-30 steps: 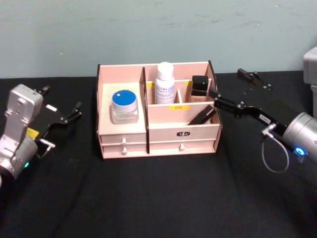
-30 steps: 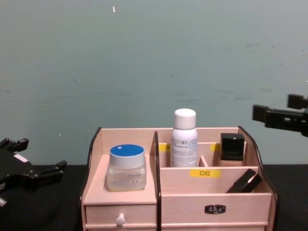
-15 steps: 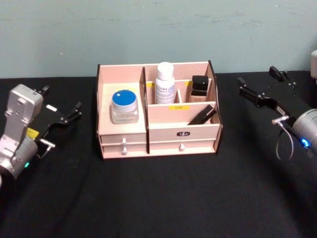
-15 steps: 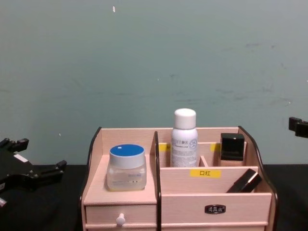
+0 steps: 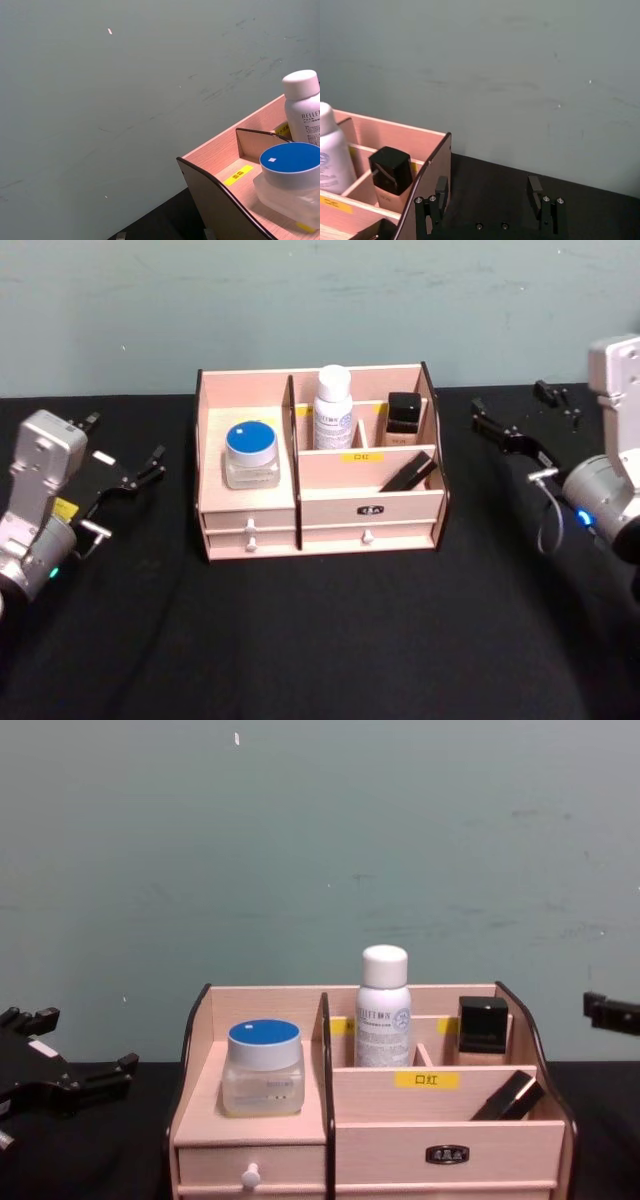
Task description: Pick up the facial cleanser and watermelon frost from the table and place them into the tiered storage box.
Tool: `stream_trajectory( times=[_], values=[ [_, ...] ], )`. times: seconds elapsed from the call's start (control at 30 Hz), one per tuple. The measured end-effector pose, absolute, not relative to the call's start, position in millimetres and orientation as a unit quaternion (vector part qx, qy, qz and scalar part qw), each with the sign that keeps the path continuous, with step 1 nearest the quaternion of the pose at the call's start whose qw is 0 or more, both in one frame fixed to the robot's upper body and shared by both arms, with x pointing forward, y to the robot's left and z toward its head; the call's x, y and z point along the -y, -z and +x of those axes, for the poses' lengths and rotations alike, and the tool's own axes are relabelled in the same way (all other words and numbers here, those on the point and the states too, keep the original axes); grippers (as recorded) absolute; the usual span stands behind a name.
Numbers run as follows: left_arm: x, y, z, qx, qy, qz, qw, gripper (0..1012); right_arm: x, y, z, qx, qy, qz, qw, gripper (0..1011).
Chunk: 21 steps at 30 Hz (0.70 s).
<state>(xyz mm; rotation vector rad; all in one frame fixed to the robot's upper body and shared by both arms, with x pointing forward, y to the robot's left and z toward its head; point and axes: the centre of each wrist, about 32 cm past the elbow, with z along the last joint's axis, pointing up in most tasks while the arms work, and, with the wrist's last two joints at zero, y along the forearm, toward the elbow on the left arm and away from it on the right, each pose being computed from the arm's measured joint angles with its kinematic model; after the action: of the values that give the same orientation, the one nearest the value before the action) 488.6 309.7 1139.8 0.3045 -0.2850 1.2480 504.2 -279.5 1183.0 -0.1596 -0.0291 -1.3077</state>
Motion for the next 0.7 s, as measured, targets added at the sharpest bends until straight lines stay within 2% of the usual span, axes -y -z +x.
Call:
stream_trajectory(
  times=[0.7],
  values=[
    [-309.7, -1139.8, 488.6, 0.132, -0.580, 0.141, 0.791, 1001, 278.6, -1182.3, 505.0, 0.014, 0.609, -0.076, 0.789, 1002]
  ],
)
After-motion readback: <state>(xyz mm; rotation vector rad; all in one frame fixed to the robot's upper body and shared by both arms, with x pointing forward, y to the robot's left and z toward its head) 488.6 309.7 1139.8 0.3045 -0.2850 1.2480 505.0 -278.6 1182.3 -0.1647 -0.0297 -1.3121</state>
